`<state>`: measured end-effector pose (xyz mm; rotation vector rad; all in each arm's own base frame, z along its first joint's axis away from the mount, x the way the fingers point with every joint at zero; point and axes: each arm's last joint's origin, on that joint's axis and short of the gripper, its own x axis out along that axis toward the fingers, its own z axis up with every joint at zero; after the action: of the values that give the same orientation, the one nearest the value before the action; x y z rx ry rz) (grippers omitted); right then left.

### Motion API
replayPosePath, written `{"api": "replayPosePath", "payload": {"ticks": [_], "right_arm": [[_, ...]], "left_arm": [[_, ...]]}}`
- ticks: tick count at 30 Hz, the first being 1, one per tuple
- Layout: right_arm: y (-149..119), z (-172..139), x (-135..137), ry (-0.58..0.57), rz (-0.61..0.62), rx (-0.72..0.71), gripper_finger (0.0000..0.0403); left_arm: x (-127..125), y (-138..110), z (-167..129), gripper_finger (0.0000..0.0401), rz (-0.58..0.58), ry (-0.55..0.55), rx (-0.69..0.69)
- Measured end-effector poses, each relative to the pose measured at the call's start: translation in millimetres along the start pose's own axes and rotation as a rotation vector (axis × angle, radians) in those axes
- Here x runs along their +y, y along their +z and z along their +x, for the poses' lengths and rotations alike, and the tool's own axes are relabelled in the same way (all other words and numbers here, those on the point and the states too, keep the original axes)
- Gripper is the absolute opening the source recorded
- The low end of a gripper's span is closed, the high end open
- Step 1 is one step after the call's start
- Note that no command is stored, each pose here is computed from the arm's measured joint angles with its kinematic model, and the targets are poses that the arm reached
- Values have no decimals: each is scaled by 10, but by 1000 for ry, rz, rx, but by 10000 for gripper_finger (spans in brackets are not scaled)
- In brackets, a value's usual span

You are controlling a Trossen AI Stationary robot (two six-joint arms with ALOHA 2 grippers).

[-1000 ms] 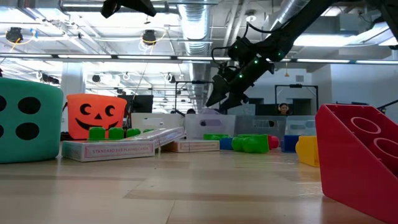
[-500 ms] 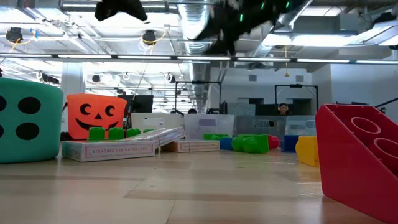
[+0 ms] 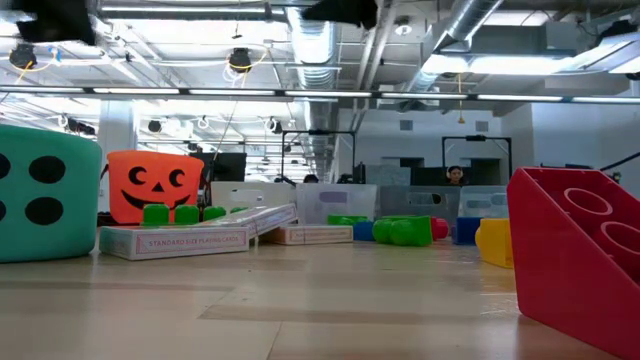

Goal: Pick & Place Toys
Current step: Move the blue dice to the bottom center of the table

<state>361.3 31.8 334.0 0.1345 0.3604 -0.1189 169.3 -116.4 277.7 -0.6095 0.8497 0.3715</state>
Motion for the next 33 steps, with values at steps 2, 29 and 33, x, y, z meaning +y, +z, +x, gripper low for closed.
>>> {"api": "replayPosePath", "payload": {"ticks": [2,29,33], "right_arm": [[-77,-28,197,-6,-15,23,395],[-348,-384,1061,56,-65,42,395],[-349,-382,1056,53,-69,44,395]], "left_arm": [[8,-226,52,0,-34,-27,3],[246,-590,922,0,-486,-150,26],[159,-435,1122,0,-518,-220,-54]]}}
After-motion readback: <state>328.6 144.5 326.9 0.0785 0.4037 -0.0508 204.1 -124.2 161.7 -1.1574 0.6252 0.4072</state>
